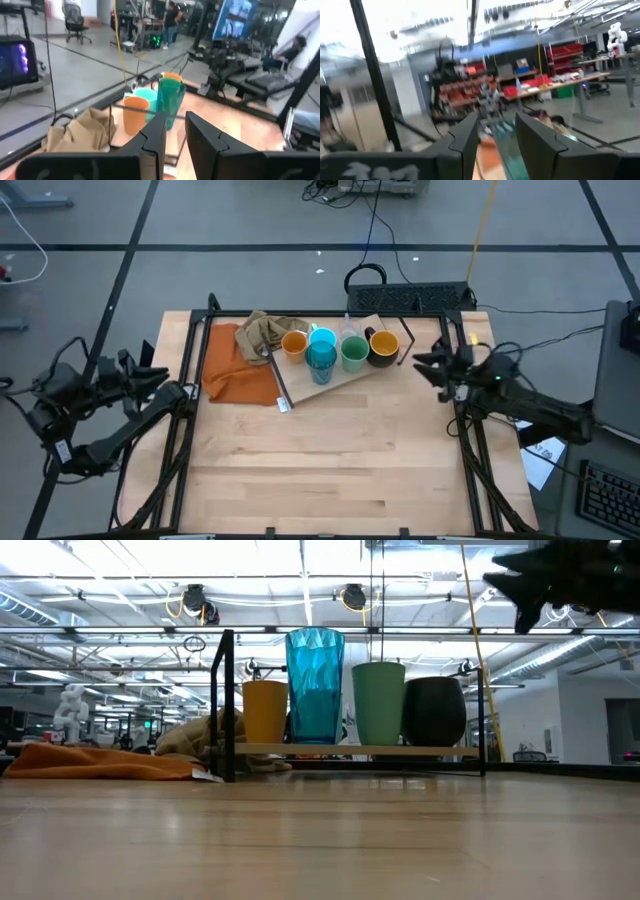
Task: Stack small to large cups/mugs on shelf
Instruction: Return to Home Position
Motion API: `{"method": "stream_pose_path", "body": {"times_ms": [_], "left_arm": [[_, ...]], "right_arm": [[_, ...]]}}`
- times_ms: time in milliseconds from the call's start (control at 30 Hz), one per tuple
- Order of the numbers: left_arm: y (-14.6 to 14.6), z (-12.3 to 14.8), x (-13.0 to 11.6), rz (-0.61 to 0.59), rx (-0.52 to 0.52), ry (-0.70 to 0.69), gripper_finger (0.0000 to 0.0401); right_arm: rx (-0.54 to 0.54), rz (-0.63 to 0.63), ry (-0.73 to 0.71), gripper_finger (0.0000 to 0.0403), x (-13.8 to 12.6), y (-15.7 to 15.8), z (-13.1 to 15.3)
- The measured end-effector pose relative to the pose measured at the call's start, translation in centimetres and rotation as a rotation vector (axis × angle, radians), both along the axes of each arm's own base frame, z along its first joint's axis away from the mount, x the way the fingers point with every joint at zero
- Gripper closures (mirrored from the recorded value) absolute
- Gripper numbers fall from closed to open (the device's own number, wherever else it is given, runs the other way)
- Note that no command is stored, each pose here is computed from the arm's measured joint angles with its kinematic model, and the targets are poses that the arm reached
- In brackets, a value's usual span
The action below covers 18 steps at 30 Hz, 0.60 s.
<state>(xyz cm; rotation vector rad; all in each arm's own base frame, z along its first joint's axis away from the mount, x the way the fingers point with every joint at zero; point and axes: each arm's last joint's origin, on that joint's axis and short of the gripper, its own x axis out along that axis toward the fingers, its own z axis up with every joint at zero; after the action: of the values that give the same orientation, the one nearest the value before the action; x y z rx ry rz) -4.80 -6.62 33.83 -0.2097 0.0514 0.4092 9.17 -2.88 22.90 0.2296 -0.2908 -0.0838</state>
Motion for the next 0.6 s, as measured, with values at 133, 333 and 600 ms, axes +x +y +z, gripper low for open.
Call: {"method": "stream_pose_path", "body": {"times_ms": [133,333,600], "left_arm": [[0.2,-0.5,0.3,-0.019,0.004,0.041,0.0329],[1.5,-2.2,2.1,-0.105,-0.063,0.098,0.0329],[2.0,-1.9,3.3,-0.105,0.123,0.079,0.0329]], "right_arm": [[-0.065,-0.027,0.124,0.0282,1.3,-0.5,-2.1],[-0.083,-0.038,0.173,0.0282,2.1,-0.9,-4.5],[-0.070,-0.022,0.331,0.0282,2.2,-0.8,-6.1]]}}
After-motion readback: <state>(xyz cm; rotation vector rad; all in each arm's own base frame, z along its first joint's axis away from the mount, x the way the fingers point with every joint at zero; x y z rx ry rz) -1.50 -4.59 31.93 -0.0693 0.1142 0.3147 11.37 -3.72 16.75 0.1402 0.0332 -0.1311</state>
